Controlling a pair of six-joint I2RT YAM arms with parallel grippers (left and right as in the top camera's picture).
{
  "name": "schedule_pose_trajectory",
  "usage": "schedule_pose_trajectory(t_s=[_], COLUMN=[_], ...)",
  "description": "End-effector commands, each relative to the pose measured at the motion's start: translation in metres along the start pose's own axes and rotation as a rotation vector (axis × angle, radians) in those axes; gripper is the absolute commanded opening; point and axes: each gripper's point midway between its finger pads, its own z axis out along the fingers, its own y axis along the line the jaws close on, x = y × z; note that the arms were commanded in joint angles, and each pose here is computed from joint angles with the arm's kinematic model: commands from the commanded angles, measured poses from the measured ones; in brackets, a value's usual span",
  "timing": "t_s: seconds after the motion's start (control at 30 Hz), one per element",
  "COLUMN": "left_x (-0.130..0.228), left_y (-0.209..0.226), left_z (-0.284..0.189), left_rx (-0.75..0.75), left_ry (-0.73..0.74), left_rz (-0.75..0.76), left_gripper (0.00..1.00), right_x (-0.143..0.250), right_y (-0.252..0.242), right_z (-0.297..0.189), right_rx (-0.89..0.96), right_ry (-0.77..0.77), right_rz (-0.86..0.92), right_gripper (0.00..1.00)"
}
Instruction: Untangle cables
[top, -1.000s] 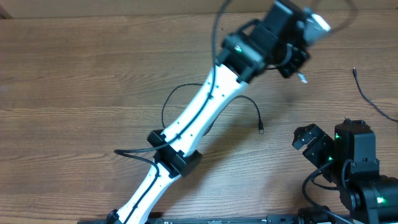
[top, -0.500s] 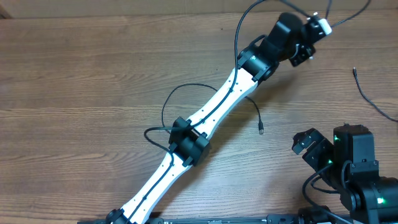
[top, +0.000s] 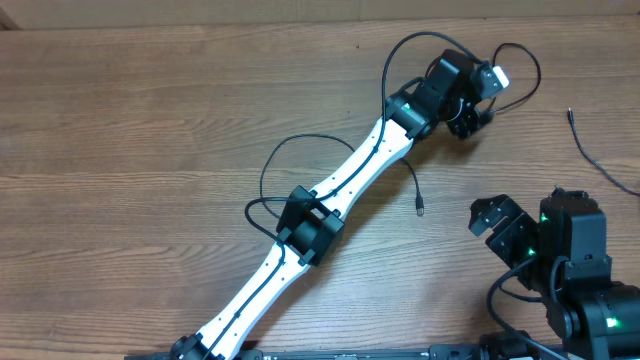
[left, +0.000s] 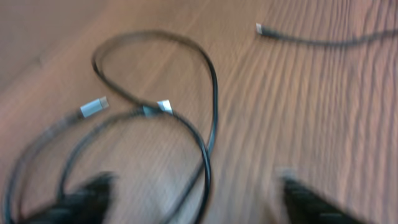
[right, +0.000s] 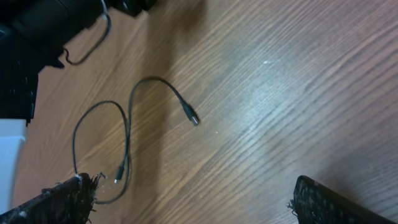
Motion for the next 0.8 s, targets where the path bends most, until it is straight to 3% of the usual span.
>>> schedule_pose_trajectory(t_s=[0.0,0.13,0.3,0.43,0.67,0.77], left_x=[-0.067,-0.074,-0.058,-0.022,0.025,0.031], left_y=[0.028,0.074,0.154,0.187,0.202,0.201], left_z=[-0.070,-0.122,-0.202,-0.251,-0.278,-0.280], left_rx=[-0.045,-0.185,-0.475,-0.539,-0.584,-0.586], left_ry=[-0.078,-0.034,0.000,0.081,0.199,0.219], left_rz=[-0.015,-0.161,-0.477,-0.640,-0.792,-0.800], left_gripper=[0.99,0.99,1.00,0.99,1.00,1.00], right_x=[-0.006,-0.019,-0.033,-0.062,-0.127,-0.151], right_y=[0.006,0.018,0.022,0.021,0.022,0.029], right_z=[0.000,0.011,0.053,0.102,0.176,0.205], right_rx=[-0.025,-0.037,0.059,0.195,0.267,0.245], right_ry=[-0.026,-0.049,-0.021,-0.034,-0.113,-0.152], right_rz=[0.006,-0.051,-0.058,-0.044,0.019,-0.055], right_gripper=[1.00,1.00,1.00,1.00,1.00,1.00])
